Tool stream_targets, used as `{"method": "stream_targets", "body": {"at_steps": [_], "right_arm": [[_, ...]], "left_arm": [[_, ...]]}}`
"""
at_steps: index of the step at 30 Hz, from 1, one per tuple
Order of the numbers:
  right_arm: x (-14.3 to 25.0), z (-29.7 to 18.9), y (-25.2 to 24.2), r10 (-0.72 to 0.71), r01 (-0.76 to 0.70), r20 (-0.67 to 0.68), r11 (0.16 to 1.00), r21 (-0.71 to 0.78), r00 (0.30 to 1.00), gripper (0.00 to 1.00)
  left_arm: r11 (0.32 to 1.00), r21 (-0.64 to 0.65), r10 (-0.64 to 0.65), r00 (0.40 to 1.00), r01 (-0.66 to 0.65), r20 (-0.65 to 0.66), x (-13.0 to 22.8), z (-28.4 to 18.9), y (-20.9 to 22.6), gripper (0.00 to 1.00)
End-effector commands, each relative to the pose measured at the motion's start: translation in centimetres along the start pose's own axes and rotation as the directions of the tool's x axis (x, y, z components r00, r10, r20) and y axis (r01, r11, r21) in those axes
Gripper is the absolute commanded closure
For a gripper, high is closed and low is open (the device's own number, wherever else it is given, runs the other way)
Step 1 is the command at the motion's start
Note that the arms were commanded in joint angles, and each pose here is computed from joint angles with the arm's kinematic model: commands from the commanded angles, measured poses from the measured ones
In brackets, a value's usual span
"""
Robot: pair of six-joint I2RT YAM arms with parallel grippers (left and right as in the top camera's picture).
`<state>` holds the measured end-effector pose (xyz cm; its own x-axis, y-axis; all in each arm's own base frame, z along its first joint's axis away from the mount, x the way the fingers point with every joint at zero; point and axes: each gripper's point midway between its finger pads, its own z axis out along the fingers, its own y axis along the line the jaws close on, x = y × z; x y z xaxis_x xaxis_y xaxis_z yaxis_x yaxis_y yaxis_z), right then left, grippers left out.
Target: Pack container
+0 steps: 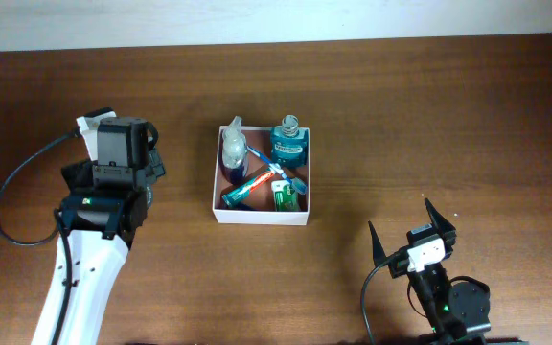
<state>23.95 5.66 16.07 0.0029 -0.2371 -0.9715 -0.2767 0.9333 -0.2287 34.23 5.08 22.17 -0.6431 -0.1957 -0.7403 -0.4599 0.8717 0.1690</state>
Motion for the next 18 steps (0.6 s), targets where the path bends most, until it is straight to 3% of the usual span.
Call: {"method": "stream_targets", "body": {"at_steps": [1,18], "right_arm": [[0.3,0.0,-0.4,0.002,-0.002,-0.009,1.0,0.023,1.0,0.01],[0.3,0.0,-0.4,0.001,-0.001,-0.009,1.0,0.023,1.0,0.01]], "left_arm": [[0.999,0.001,-0.044,0.998,0.044,0.048,-1.2,-1.5,0.9,0.01],[0.967,0.14,-0.249,0.911,0.214,0.33,-4.3,-12.6,6.9,0.01]]}}
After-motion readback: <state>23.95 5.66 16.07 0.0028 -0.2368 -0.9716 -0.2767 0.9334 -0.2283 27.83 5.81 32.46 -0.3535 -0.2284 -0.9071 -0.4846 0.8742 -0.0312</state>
